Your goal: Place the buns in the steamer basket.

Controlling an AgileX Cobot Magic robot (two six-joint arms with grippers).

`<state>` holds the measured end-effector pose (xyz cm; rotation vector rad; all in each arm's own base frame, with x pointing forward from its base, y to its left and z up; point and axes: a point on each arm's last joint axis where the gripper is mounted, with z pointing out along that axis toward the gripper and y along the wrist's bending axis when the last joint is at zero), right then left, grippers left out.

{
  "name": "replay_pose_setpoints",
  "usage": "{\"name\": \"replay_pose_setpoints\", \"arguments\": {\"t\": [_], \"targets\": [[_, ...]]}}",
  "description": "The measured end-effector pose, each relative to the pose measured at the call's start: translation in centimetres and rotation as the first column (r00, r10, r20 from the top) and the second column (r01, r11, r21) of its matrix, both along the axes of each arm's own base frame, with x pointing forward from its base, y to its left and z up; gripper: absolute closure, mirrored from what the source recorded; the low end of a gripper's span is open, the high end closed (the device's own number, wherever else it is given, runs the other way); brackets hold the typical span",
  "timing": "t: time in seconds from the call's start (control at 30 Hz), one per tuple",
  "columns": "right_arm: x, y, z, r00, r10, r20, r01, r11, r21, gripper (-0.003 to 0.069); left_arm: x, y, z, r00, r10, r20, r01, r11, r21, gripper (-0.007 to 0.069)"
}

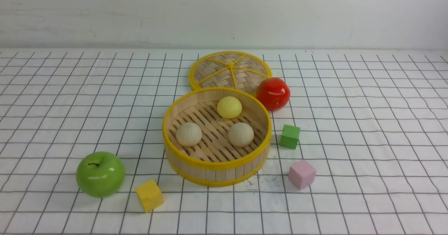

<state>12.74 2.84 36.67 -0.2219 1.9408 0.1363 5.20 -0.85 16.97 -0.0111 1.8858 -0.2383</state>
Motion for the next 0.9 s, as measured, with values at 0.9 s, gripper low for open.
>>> {"name": "replay_pose_setpoints", "arguments": {"t": [0.9], "targets": [[-7.5, -2.9, -19.4, 0.962, -0.266, 0.061, 0.261, 0.963, 0.071, 0.0655, 0.0, 0.0, 0.0, 1.000, 0.000, 0.000, 0.000, 1.000, 0.000, 0.0604]]}}
